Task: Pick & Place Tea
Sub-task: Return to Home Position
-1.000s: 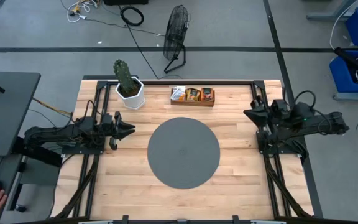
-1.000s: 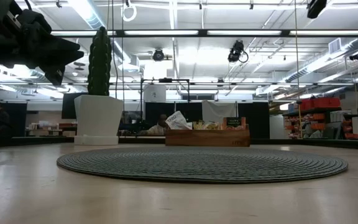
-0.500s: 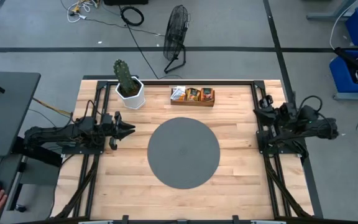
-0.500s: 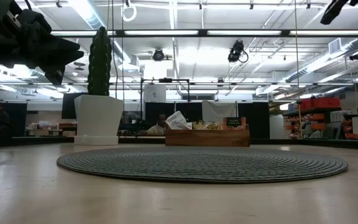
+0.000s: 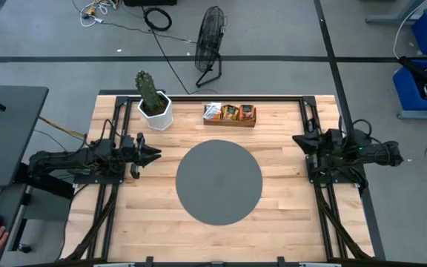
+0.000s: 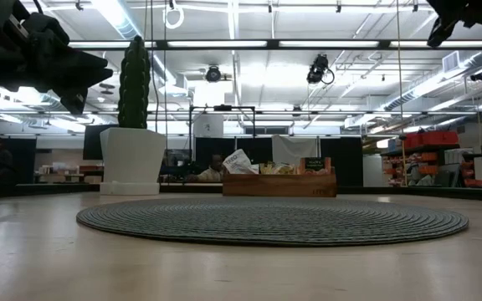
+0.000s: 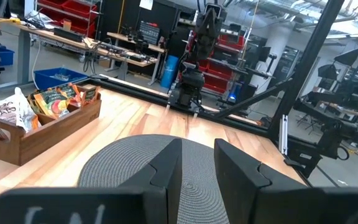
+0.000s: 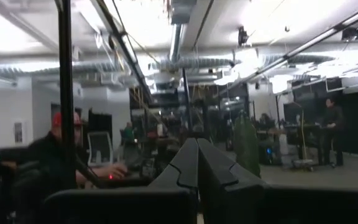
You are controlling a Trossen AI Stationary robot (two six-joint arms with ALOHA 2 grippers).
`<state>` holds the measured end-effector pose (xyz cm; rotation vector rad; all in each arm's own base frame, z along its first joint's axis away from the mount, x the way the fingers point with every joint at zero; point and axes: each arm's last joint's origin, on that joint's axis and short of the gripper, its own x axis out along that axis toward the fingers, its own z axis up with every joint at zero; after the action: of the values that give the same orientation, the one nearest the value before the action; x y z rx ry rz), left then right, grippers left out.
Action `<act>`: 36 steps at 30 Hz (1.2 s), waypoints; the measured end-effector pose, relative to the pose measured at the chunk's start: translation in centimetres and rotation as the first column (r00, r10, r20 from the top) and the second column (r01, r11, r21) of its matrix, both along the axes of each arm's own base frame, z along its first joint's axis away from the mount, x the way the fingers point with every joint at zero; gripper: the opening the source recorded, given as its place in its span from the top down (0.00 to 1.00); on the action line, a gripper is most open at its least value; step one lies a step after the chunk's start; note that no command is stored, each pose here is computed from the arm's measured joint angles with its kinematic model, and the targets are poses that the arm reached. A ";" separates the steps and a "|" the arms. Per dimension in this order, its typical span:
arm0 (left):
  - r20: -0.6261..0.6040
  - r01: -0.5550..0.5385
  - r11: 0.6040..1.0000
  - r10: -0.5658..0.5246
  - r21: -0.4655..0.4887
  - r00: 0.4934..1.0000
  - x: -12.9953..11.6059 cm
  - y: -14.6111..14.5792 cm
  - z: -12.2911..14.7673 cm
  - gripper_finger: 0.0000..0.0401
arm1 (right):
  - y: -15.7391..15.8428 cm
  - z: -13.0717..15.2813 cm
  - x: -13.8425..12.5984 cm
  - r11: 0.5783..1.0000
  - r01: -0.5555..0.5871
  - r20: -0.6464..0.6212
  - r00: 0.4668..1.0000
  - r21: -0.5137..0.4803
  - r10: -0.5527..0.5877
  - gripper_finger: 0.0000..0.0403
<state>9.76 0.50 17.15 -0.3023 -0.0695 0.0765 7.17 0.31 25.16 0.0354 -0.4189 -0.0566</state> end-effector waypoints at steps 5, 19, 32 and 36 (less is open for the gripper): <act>0.000 0.000 1.000 0.000 0.000 1.000 0.0 0.0 0.0 0.76 | 0.1 -1.9 0.7 1.000 -0.004 0.067 0.998 0.015 0.003 1.00; 0.000 0.000 1.000 0.000 0.000 1.000 0.0 0.0 0.0 0.76 | -0.1 -5.0 1.8 1.000 0.007 -0.052 0.999 0.026 -0.006 1.00; 0.000 -0.001 1.000 0.001 0.000 1.000 0.0 0.0 0.0 0.76 | -0.2 -7.9 2.5 0.999 0.022 -0.355 0.935 0.033 -0.009 1.00; 0.000 -0.001 1.000 0.001 0.000 1.000 0.0 0.0 0.0 0.76 | -0.2 -8.0 2.5 0.999 0.022 -0.360 0.933 0.032 -0.009 1.00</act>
<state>9.76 0.50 17.16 -0.3026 -0.0695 0.0771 9.64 0.11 17.19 0.0559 -0.0500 -0.0848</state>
